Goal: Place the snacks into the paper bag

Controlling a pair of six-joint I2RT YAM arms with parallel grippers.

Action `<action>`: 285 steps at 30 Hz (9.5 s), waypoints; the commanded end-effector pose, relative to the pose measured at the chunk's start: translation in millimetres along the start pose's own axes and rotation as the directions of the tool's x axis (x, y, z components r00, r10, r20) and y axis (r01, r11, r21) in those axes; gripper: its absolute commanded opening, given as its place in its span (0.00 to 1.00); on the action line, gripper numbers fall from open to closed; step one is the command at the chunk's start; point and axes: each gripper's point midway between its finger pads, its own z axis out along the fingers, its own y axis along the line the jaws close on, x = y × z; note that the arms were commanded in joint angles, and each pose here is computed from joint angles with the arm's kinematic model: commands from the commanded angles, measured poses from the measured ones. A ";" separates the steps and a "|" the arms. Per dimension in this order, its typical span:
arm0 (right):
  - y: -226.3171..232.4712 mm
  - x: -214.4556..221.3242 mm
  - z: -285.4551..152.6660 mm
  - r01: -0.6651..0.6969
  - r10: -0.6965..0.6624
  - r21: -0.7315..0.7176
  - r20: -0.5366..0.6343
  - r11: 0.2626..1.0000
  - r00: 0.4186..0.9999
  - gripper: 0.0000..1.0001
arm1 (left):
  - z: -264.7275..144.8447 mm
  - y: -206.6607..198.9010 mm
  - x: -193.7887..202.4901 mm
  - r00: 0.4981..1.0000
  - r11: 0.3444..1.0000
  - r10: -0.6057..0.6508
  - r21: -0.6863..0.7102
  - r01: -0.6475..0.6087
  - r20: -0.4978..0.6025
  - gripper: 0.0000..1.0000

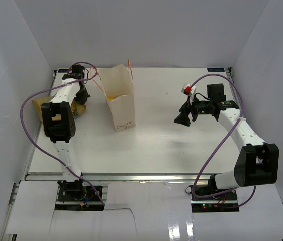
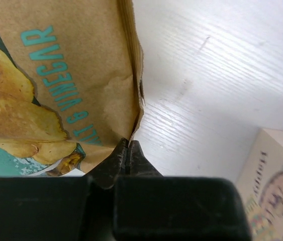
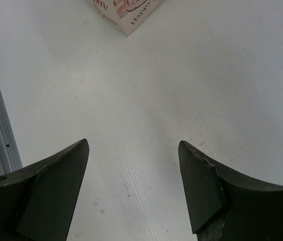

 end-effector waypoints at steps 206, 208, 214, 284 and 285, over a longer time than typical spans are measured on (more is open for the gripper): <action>19.9 -3.6 -11.1 0.008 -0.007 -0.021 0.033 1.000 0.999 0.77 | -538.4 -126.4 -65.8 0.813 0.103 -0.337 0.877 -0.469 0.474 0.00; 19.9 -3.6 -11.1 0.008 -0.007 -0.021 0.033 1.000 0.999 0.77 | -536.4 -126.0 -64.0 0.816 0.107 -0.335 0.879 -0.464 0.472 0.00; 19.4 -3.7 -11.0 0.006 -0.006 -0.020 0.033 1.000 0.999 0.77 | -540.8 -117.6 -58.8 0.807 0.123 -0.349 0.877 -0.464 0.476 0.00; 23.8 3.0 -10.0 -0.001 0.002 -0.028 0.032 1.000 0.999 0.77 | -505.3 -120.0 -28.4 0.843 0.159 -0.318 0.901 -0.403 0.433 0.00; 23.9 2.5 -9.9 -0.001 0.002 -0.027 0.032 1.000 0.999 0.77 | -500.9 -120.2 -27.1 0.846 0.167 -0.315 0.903 -0.396 0.429 0.00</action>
